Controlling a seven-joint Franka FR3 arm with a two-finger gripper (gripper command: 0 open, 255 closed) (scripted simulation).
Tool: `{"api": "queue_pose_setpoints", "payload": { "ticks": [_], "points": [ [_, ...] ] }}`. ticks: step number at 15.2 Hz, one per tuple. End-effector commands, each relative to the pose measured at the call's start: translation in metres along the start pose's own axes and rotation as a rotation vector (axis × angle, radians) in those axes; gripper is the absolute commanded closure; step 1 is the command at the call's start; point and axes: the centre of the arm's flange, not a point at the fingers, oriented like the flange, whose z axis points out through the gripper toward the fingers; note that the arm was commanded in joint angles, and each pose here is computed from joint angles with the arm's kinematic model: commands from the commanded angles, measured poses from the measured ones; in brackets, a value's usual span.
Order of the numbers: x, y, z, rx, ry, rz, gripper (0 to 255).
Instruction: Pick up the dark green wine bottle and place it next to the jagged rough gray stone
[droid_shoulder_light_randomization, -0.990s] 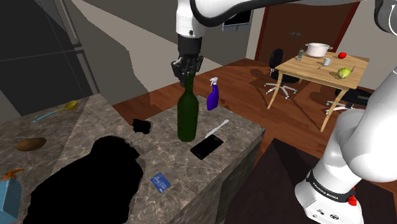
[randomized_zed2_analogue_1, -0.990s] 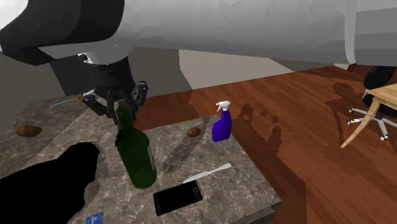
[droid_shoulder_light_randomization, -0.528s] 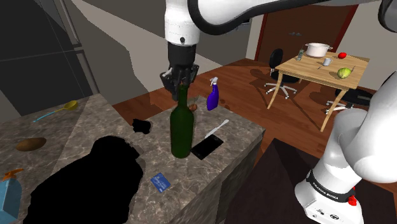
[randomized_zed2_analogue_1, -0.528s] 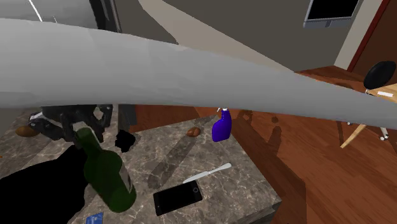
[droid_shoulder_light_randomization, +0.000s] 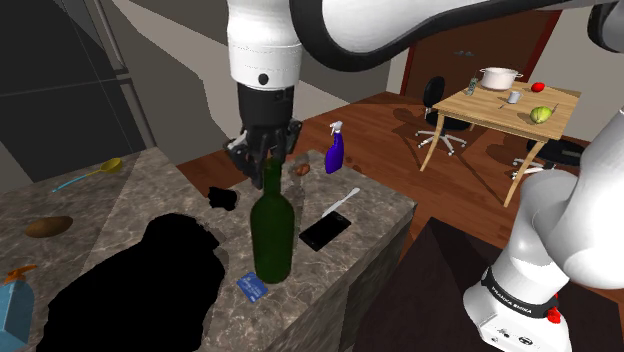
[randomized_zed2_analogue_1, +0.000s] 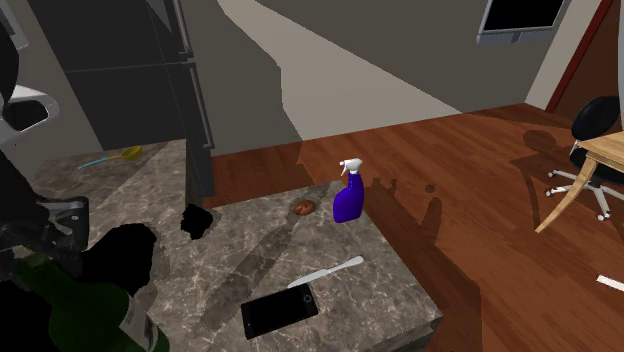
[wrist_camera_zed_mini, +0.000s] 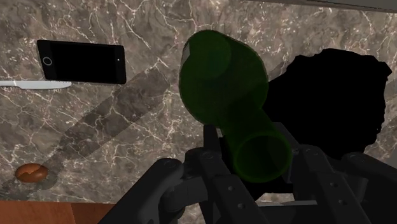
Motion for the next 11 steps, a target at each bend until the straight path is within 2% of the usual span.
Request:
{"api": "queue_pose_setpoints", "payload": {
  "ticks": [1,11],
  "points": [
    [-0.013,-0.023,-0.002,0.000,0.001,0.002,255],
    [-0.023,-0.030,0.045,0.000,0.001,0.002,255]
  ]
}}
